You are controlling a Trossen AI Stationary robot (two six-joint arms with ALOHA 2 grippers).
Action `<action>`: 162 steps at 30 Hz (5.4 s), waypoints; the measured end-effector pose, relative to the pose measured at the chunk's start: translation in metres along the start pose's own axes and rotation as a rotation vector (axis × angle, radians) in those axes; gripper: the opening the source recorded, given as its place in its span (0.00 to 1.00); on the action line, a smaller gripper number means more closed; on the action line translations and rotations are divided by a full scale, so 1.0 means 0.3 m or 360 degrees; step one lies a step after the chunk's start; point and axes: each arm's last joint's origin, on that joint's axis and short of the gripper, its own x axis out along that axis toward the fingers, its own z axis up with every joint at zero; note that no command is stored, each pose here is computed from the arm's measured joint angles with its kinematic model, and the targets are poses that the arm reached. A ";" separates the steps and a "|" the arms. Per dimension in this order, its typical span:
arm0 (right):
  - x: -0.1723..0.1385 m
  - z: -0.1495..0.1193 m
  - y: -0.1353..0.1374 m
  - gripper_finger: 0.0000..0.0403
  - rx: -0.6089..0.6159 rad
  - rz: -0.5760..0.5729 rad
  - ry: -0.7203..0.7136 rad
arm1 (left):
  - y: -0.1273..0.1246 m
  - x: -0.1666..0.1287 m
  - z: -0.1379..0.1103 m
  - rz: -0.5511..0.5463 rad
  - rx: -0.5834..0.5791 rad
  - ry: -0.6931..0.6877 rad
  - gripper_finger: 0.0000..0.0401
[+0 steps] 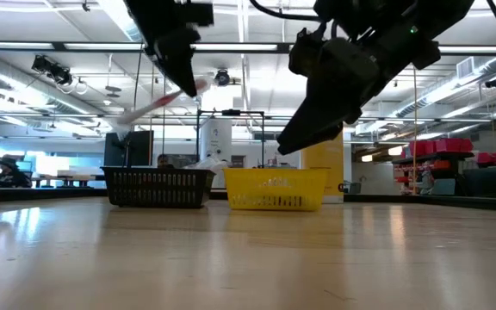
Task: Pick & Place Travel size toiletries
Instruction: Put the red toothbrush into the red bin, then return to Home Position
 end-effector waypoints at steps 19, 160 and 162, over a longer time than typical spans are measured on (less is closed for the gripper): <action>-0.004 -0.008 0.034 0.47 -0.0015 0.0037 0.0005 | 0.341 0.351 -0.009 -0.0227 0.0283 -0.0250 0.26; -0.572 -0.474 -0.156 0.01 -0.0529 0.0143 -0.0983 | 0.193 0.059 -0.695 -0.1081 -0.0232 -0.1434 0.02; -0.572 -0.474 -0.156 0.01 -0.0529 0.0143 -0.0983 | 0.192 0.061 -0.700 -0.1083 -0.0227 -0.1408 0.01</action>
